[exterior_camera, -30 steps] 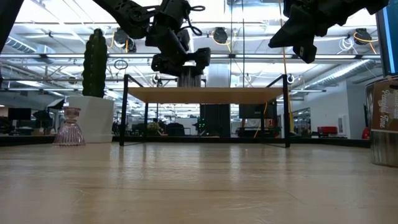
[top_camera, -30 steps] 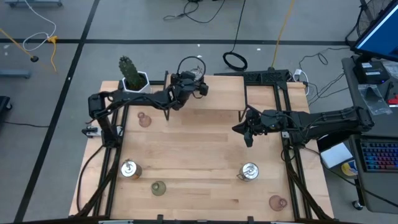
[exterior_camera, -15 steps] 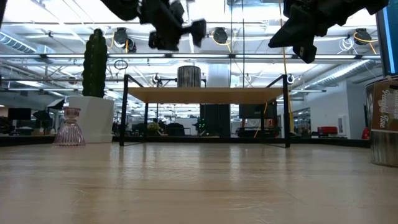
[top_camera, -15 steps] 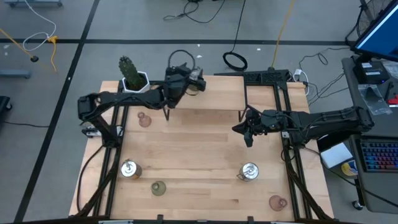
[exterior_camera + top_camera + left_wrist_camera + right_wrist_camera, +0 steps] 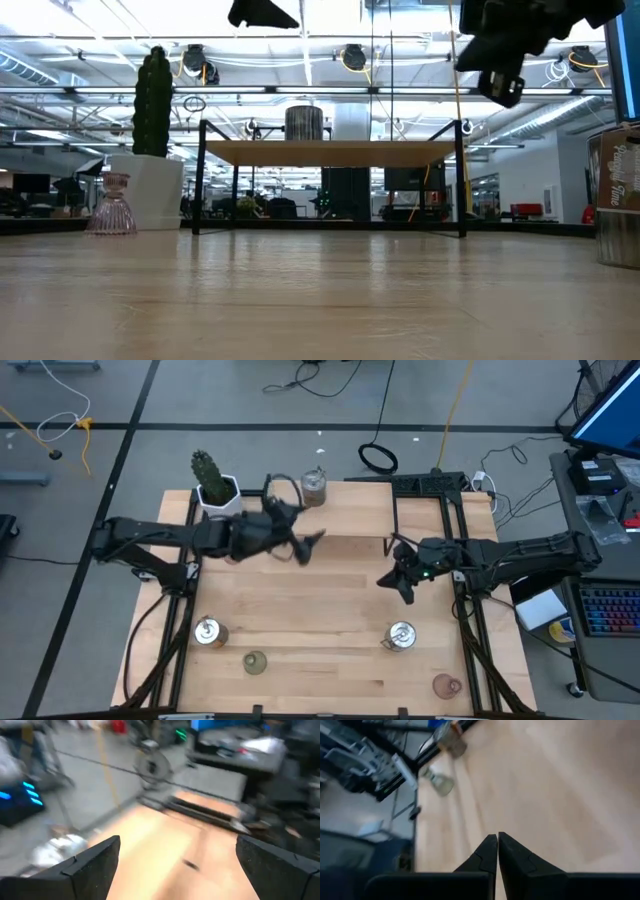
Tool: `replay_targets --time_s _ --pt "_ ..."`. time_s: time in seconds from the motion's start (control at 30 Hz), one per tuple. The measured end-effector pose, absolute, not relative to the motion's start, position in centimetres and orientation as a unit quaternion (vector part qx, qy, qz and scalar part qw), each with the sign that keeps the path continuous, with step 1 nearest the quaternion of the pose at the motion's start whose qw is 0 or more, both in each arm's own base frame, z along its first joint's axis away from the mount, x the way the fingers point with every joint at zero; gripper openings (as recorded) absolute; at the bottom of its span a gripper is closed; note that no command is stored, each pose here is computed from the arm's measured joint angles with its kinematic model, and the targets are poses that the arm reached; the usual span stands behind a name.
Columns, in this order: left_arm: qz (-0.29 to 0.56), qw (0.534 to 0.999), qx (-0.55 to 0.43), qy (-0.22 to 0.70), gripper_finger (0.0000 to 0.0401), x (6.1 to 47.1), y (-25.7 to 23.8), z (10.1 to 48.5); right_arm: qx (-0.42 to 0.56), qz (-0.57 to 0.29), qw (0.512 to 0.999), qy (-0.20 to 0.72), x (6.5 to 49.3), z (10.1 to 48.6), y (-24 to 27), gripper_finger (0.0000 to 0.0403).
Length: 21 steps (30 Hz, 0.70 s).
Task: Pick & Place candle stick holders
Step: Put the right silver scented candle on the shelf
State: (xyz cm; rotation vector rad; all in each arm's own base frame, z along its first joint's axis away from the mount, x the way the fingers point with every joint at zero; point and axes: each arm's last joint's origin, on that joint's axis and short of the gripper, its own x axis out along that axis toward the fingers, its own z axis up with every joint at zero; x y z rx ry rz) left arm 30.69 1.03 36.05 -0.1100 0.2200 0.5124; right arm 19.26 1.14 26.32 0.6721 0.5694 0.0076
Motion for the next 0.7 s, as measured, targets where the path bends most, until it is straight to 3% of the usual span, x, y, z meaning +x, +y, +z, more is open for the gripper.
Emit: replay_targets --time_s 0.17,0.4,0.7 --pt "0.209 0.959 -0.085 0.17 0.039 30.4 -2.0 34.6 0.409 0.031 0.844 0.346 18.3 25.7 1.6 0.0006" --pt "0.178 0.96 -0.112 0.184 0.039 30.4 -5.0 33.9 0.506 0.019 0.753 0.419 16.2 25.5 2.7 0.0006" --pt "0.169 0.96 -0.107 0.194 0.039 30.4 -6.1 33.4 0.587 -0.009 0.672 0.451 13.8 26.1 4.2 0.0001"
